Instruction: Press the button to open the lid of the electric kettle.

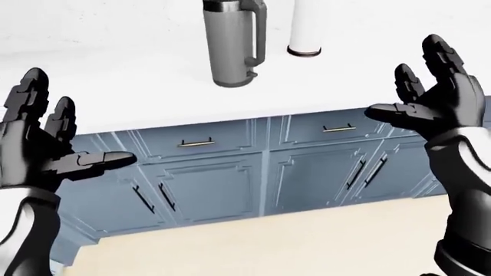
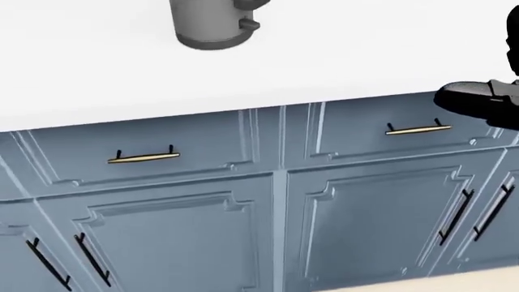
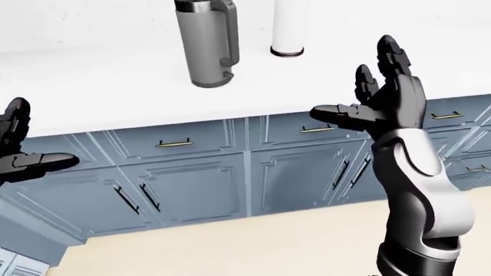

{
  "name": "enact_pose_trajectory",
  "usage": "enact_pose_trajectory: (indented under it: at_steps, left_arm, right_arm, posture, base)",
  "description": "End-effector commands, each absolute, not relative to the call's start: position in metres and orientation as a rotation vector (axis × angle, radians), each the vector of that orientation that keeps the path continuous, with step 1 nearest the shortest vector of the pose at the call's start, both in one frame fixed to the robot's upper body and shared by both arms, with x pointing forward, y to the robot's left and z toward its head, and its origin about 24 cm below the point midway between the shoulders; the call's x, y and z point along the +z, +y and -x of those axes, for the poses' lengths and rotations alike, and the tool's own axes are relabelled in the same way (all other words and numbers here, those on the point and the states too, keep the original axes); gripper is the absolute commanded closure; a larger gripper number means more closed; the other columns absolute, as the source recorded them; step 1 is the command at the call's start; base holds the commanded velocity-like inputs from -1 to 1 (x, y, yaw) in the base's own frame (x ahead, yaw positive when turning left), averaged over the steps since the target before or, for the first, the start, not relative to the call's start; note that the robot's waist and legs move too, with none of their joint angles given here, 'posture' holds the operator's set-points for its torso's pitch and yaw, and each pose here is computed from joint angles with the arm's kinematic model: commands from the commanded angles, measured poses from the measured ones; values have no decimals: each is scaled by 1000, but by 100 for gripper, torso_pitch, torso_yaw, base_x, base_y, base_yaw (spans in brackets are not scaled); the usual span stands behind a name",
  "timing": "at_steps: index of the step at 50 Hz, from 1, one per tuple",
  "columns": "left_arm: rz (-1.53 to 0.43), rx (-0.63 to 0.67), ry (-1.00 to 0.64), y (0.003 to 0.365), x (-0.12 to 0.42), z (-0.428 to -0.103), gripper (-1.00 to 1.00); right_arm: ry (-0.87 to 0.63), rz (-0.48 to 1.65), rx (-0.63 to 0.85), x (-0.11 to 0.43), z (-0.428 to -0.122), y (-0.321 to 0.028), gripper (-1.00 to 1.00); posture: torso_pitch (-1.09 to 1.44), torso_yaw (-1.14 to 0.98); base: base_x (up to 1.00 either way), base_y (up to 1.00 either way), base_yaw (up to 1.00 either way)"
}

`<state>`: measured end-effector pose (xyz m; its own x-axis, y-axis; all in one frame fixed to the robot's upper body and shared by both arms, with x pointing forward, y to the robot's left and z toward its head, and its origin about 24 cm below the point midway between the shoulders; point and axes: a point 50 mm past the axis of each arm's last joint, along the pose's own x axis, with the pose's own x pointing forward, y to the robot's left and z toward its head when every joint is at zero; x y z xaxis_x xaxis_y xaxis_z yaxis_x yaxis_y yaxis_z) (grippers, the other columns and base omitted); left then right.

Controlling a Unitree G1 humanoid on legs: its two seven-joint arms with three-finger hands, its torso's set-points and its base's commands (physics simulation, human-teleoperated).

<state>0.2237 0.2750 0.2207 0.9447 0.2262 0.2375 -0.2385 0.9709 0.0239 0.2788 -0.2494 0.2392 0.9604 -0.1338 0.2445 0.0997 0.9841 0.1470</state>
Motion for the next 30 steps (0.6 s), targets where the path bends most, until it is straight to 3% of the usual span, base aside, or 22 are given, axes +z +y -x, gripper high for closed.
enact_pose_trajectory:
  at_steps: [1,30]
  left_arm:
    - [-87,213,-338,269,239,-219,-100]
    - [-89,213,-344,268,242,-218,-100]
  right_arm:
    - [-379,-116,-140,263,-270,-254,-100]
    - [-384,-122,-144,264,-270,-256,-100]
  posture:
    - [0,0]
    - [0,0]
  base:
    - [17,23,0]
    - [17,20,0]
